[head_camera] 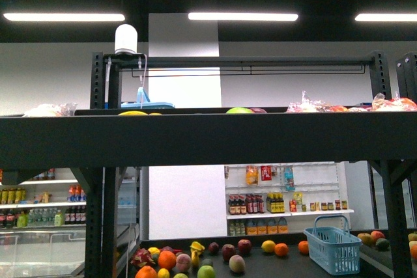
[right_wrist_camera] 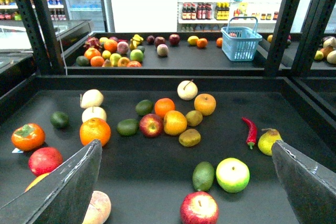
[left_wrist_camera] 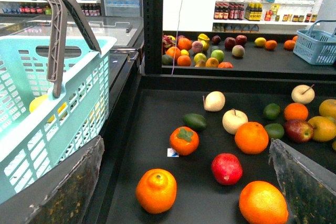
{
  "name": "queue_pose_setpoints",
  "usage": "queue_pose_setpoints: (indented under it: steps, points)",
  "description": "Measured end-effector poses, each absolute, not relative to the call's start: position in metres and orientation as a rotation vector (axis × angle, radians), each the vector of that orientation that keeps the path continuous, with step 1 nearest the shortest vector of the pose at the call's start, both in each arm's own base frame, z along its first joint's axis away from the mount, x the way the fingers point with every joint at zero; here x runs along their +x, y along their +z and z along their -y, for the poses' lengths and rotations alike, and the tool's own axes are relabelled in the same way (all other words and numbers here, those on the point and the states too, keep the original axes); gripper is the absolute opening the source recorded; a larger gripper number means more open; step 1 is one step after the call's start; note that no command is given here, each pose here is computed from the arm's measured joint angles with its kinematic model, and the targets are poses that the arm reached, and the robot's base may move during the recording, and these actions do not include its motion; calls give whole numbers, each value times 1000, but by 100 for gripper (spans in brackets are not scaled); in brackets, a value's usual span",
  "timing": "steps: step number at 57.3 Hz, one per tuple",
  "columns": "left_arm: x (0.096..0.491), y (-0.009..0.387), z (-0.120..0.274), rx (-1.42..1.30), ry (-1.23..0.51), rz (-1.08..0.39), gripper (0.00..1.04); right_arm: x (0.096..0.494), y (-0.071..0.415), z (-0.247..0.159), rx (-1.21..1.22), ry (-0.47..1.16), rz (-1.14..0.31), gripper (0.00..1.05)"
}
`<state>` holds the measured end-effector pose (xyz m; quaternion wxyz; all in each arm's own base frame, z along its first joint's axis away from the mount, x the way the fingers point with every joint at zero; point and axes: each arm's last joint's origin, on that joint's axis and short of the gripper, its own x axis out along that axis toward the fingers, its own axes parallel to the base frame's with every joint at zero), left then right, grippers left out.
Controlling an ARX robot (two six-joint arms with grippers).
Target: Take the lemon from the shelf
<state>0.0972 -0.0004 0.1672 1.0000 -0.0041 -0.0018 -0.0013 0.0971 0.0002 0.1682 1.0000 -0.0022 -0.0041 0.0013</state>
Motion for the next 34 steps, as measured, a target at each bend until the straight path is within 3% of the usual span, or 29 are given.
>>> queue_pose_setpoints:
  steps: [34]
  points:
    - [97, 167, 0, -8, -3, 4, 97, 97, 168, 0, -4, 3, 8, 97]
